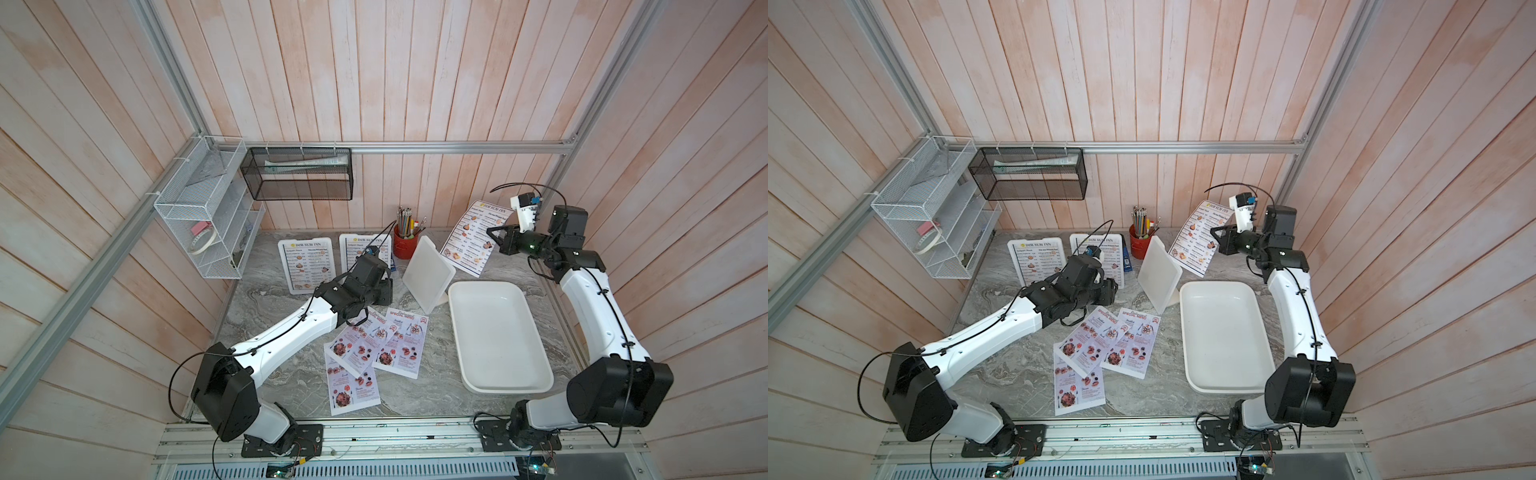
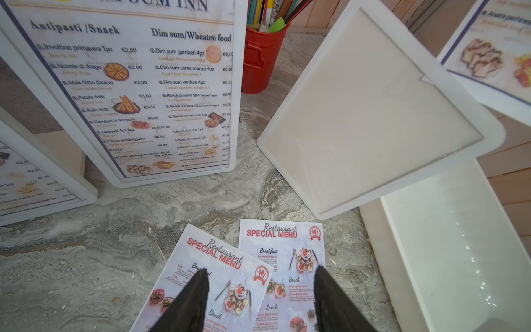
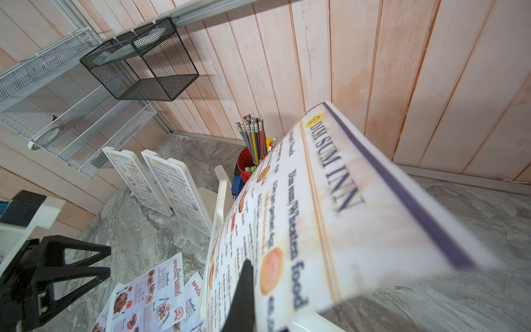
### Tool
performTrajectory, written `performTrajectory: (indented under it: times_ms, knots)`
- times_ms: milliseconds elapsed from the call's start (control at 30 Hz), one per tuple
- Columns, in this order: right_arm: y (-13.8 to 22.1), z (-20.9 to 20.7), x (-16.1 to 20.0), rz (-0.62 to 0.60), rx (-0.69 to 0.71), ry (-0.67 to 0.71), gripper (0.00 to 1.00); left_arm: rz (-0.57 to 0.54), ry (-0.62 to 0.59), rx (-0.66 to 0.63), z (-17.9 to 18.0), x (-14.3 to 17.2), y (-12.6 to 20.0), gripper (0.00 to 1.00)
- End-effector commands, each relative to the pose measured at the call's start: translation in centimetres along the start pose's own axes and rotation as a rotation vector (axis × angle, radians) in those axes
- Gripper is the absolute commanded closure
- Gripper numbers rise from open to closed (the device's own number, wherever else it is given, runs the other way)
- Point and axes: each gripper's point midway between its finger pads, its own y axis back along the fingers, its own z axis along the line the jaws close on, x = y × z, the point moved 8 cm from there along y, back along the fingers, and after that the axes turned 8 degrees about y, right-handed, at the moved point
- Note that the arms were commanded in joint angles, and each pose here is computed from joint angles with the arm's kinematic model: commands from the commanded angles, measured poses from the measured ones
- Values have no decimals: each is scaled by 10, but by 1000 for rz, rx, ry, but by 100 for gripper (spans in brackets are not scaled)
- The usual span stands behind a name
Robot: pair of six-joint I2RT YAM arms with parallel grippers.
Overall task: Replace the menus in the menu holders
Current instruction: Insert the menu into the menu holder.
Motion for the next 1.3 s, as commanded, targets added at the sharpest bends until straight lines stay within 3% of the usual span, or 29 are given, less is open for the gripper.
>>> performTrajectory:
  times_ms: [0, 1267]
  knots:
    - [-3, 0, 4, 29, -35, 11, 100, -7, -7, 7, -2, -7, 3, 39]
    - [-66, 37, -10, 11, -49, 317, 100, -25, 8, -20, 9, -2, 15, 39]
